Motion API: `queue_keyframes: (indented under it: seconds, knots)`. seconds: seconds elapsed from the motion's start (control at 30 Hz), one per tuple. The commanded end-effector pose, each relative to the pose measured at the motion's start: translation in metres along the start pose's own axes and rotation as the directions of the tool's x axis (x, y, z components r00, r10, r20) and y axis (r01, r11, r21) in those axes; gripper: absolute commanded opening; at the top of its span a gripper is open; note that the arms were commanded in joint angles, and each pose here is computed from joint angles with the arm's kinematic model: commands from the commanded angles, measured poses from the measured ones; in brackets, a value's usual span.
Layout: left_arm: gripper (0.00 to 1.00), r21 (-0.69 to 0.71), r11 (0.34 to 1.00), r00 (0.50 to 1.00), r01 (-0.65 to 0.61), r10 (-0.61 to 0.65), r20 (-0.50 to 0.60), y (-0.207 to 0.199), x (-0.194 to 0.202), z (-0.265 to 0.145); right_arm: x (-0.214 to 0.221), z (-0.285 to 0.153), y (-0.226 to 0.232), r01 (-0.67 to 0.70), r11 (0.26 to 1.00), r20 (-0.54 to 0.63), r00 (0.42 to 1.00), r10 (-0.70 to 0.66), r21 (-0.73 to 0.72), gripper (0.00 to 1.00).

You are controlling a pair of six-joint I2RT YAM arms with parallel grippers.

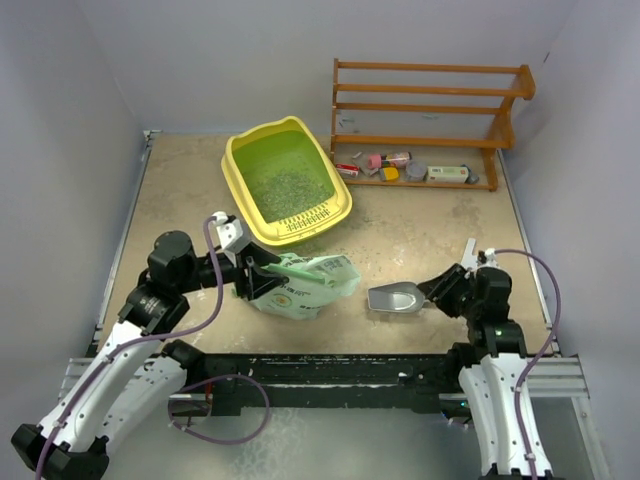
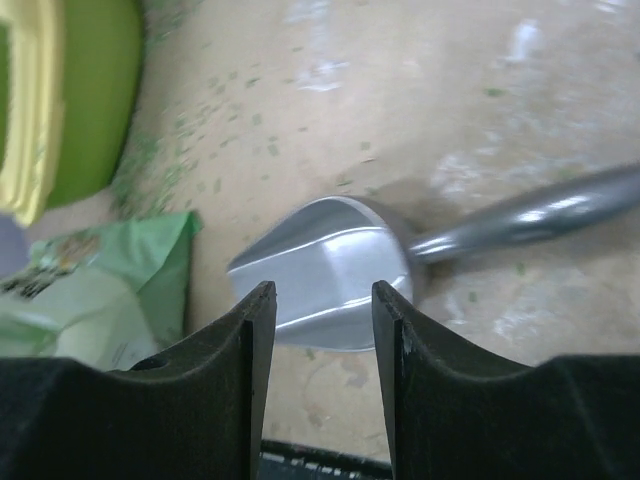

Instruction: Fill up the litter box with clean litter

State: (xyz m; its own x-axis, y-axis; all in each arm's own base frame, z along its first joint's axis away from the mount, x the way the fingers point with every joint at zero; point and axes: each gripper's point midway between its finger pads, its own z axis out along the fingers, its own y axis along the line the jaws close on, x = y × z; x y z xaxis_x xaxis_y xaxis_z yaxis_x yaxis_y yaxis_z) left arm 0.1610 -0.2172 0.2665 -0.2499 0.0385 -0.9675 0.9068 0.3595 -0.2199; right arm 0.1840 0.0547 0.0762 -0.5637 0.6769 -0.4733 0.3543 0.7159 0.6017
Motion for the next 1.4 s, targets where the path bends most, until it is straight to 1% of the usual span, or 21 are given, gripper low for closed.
queue_keyframes:
  seconds: [0.0,0.07,0.13,0.17,0.2,0.23,0.3,0.37,0.4,0.5,0.57,0.67,0.7,0.77,0.83,0.9,1.0,1.17,1.37]
  knots:
    - [0.53,0.048,0.999,0.998,-0.024,0.021,0.058,-0.008,-0.022,0.003,-0.015,-0.023,0.077,0.203,0.920,-0.006,0.976,-0.217,-0.337,0.46]
    - [0.47,0.067,0.998,0.998,-0.008,0.004,0.063,-0.008,-0.022,0.006,-0.016,-0.025,0.089,0.222,0.894,-0.024,0.968,-0.251,-0.390,0.46]
    - [0.34,0.079,0.997,0.998,0.004,-0.009,0.062,-0.007,-0.023,0.009,-0.016,-0.027,0.103,0.240,0.856,-0.040,0.956,-0.290,-0.458,0.55]
    - [0.23,0.079,0.997,0.998,0.009,-0.014,0.060,-0.006,-0.023,0.011,-0.017,-0.028,0.109,0.250,0.841,-0.043,0.951,-0.307,-0.480,0.58]
    - [0.07,0.072,0.997,0.998,0.010,-0.015,0.064,-0.005,-0.025,0.011,-0.018,-0.029,0.113,0.262,0.826,-0.045,0.944,-0.327,-0.499,0.59]
    - [0.00,0.058,0.998,0.998,0.016,-0.020,0.064,-0.002,-0.026,0.012,-0.020,-0.029,0.117,0.276,0.813,-0.046,0.937,-0.348,-0.513,0.59]
    - [0.00,0.012,1.000,0.997,0.025,-0.026,0.066,0.004,-0.028,0.011,-0.023,-0.031,0.126,0.309,0.776,-0.036,0.919,-0.392,-0.551,0.61]
    - [0.00,-0.065,0.998,0.998,0.015,-0.012,0.058,0.014,-0.031,0.007,-0.023,-0.034,0.139,0.331,0.711,-0.017,0.901,-0.434,-0.620,0.64]
    - [0.00,-0.117,0.993,0.998,0.002,0.005,0.060,0.019,-0.035,0.001,-0.023,-0.035,0.145,0.338,0.678,-0.004,0.893,-0.449,-0.653,0.64]
    - [0.00,-0.267,0.963,0.994,-0.030,0.057,0.091,0.031,-0.049,-0.019,-0.023,-0.039,0.160,0.341,0.612,0.027,0.887,-0.462,-0.714,0.61]
    - [0.00,-0.315,0.948,0.990,-0.046,0.085,0.112,0.031,-0.061,-0.030,-0.022,-0.039,0.169,0.370,0.572,0.068,0.875,-0.479,-0.732,0.61]
    - [0.00,-0.318,0.947,0.991,-0.051,0.089,0.104,0.029,-0.068,-0.032,-0.006,-0.037,0.184,0.417,0.484,0.110,0.833,-0.542,-0.770,0.60]
    - [0.00,-0.314,0.948,0.991,-0.053,0.089,0.104,0.029,-0.069,-0.031,0.002,-0.035,0.188,0.433,0.447,0.118,0.808,-0.577,-0.782,0.59]
    - [0.00,-0.329,0.943,0.988,-0.053,0.097,0.118,0.031,-0.074,-0.032,0.020,-0.027,0.193,0.444,0.404,0.101,0.762,-0.639,-0.800,0.58]
    - [0.00,-0.329,0.942,0.985,-0.058,0.108,0.137,0.030,-0.080,-0.032,0.033,-0.012,0.195,0.472,0.390,0.093,0.722,-0.686,-0.790,0.57]
    - [0.00,-0.324,0.945,0.986,-0.055,0.103,0.130,0.030,-0.083,-0.031,0.040,-0.001,0.200,0.503,0.369,0.107,0.690,-0.715,-0.782,0.56]
    - [0.00,-0.339,0.939,0.984,-0.058,0.111,0.138,0.029,-0.088,-0.035,0.039,0.009,0.208,0.527,0.341,0.138,0.674,-0.726,-0.778,0.56]
    - [0.00,-0.391,0.917,0.980,-0.078,0.142,0.136,0.029,-0.095,-0.048,0.044,0.008,0.217,0.518,0.273,0.167,0.651,-0.740,-0.811,0.57]
    - [0.00,-0.418,0.906,0.978,-0.062,0.140,0.157,0.030,-0.099,-0.054,0.058,0.000,0.231,0.492,0.148,0.221,0.614,-0.758,-0.858,0.57]
